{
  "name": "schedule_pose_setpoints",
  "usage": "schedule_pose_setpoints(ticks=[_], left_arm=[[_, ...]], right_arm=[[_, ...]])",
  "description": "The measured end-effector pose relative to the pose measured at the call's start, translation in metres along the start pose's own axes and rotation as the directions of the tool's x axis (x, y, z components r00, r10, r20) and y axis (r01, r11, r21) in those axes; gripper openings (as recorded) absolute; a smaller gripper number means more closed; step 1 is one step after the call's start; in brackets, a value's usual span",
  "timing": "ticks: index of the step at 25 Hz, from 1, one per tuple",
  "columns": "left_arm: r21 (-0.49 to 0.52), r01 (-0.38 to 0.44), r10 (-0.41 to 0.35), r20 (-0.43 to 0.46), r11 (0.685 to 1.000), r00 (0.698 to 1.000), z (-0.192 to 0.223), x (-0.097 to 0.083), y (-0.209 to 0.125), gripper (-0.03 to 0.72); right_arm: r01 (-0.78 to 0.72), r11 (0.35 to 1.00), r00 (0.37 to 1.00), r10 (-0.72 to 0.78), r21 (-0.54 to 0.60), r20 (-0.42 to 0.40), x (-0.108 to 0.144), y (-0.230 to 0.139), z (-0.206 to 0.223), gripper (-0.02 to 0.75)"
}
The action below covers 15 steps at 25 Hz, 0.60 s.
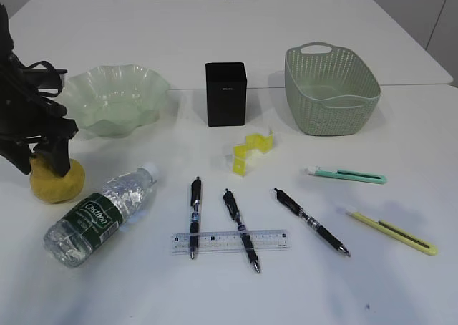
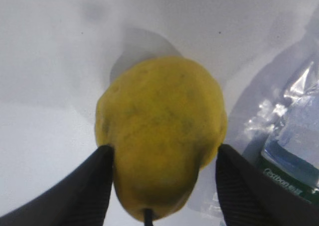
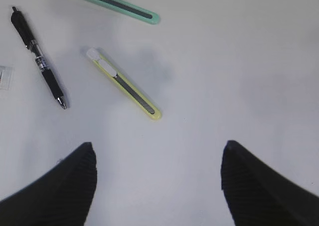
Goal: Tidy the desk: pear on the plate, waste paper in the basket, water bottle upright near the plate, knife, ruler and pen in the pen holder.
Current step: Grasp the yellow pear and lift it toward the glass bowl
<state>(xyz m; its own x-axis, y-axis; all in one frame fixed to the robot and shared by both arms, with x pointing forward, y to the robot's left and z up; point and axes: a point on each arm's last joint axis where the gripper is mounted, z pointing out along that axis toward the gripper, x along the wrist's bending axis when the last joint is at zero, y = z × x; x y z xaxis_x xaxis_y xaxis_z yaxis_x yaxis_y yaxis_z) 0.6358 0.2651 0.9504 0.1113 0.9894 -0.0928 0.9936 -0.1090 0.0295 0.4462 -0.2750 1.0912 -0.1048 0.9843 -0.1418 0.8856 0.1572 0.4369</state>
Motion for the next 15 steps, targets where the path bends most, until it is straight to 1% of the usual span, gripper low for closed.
schedule_pose_setpoints(ticks=[11, 15], left_arm=[[-0.002, 0.000, 0.000, 0.000, 1.000, 1.000, 0.0000, 0.0000, 0.0002, 0.453], [0.002, -0.002, 0.002, -0.003, 1.000, 1.000, 0.0000, 0.0003, -0.0002, 0.428]], right_arm=[[0.000, 1.000, 1.000, 0.000, 0.000, 0.000, 0.0000, 0.0000, 0.0000, 0.575], [-0.002, 1.000, 1.000, 0.002, -0.002, 0.000, 0.0000, 0.0002, 0.0000, 0.575]])
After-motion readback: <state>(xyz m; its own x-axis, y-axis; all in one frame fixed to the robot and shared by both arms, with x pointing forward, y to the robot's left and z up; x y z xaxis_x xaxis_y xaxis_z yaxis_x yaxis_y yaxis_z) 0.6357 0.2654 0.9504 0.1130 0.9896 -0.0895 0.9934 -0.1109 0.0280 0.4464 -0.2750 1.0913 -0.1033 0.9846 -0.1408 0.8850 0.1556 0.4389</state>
